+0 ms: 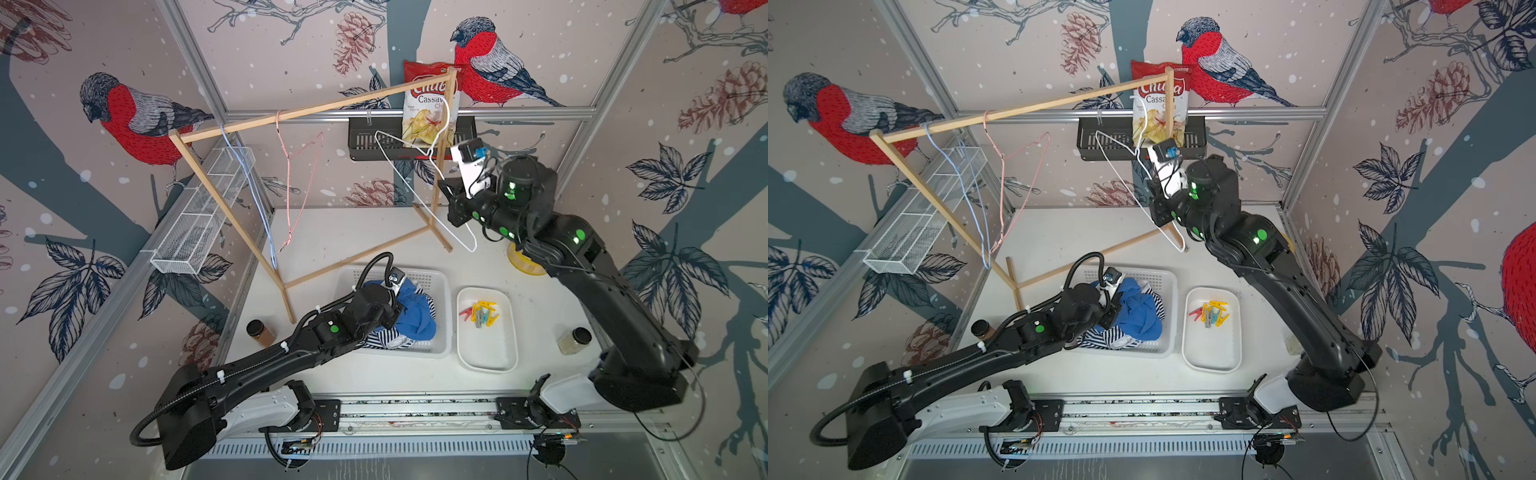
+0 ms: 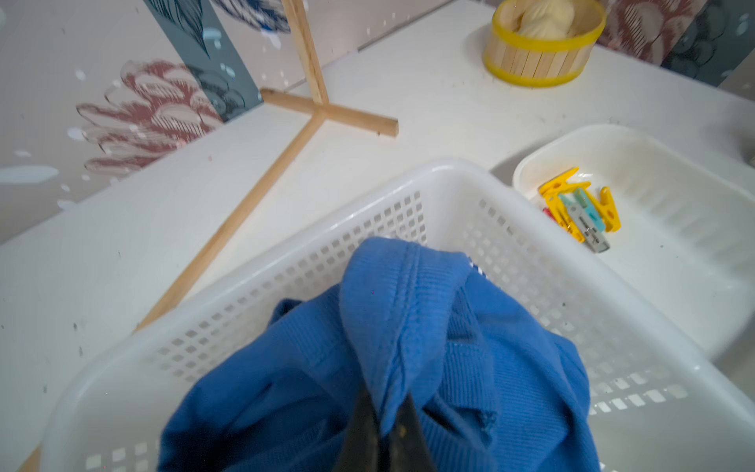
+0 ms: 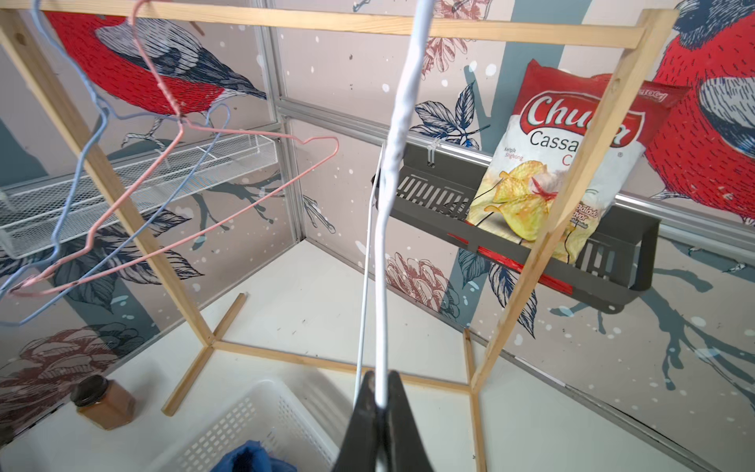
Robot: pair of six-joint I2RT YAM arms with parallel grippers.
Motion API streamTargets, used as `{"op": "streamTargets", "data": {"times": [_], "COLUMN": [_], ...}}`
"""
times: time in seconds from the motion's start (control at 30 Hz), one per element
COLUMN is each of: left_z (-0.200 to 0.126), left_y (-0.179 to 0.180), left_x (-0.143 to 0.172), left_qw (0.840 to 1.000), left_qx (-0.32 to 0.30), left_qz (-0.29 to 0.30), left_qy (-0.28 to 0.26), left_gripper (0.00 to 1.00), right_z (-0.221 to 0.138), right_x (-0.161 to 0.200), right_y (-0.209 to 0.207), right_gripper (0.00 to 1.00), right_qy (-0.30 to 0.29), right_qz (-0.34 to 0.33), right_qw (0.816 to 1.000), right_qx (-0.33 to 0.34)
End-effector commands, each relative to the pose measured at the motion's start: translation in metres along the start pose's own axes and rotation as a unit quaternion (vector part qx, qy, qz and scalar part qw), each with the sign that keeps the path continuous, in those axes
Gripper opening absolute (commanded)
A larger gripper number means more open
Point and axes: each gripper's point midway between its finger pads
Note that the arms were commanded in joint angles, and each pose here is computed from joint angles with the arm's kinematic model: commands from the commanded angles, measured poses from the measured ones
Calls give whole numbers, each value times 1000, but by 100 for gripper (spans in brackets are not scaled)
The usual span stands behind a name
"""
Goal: Remove the clothespins securing tank tops to the hanger
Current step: Place the tank top in the basket, then place the hanger on the clothesline.
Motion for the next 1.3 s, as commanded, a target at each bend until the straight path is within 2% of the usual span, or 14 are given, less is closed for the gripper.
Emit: {"op": "streamTargets", "data": {"times": [0.0,0.07,0.1,0.13,0.17,0.3,0.4,0.53,0.7,0.97,1.27], "left_z": [12,21,23,24,22,-1,-23,-50,-76,-84,-86], "left_y": [-7,-17,-20,-22,-21,-3,12,28,33,30,31], "left_x": [26,37,40,41,39,16,1,-10,-21,-8,-8], "left_qw": [996,991,989,988,988,988,988,984,979,977,977], "left_qx": [3,16,22,24,22,0,-18,-34,-19,-6,-9], "left_qz": [-65,-85,-93,-103,-113,-151,-156,-167,-185,-201,-199], "left_qy": [66,100,110,110,104,35,-10,-45,-81,-70,-72], "left_gripper": [5,36,55,79,98,99,99,99,99,99,99], "right_z": [21,39,48,56,61,80,91,108,139,170,189], "right_x": [5,2,3,3,2,0,-3,-4,-2,-8,13], "right_y": [-5,-6,-5,-6,-6,-2,2,5,9,17,23], "right_gripper": [0,0,0,0,0,0,0,0,0,0,2], "right_qy": [37,34,33,30,25,6,-11,-29,-51,-99,-76], "right_qz": [-22,-26,-29,-30,-30,-28,-29,-37,-47,-55,-49], "right_qw": [999,999,999,999,999,1000,999,999,997,993,995], "right_qx": [8,9,7,8,8,-7,-15,-22,-24,-25,-43]}}
Point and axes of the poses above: each gripper's point midway between its finger pads, its own z axis out along the fingers, its own y axis along the line the jaws close on, x = y × z, and after that the axes turned 13 degrees about z, right-handed
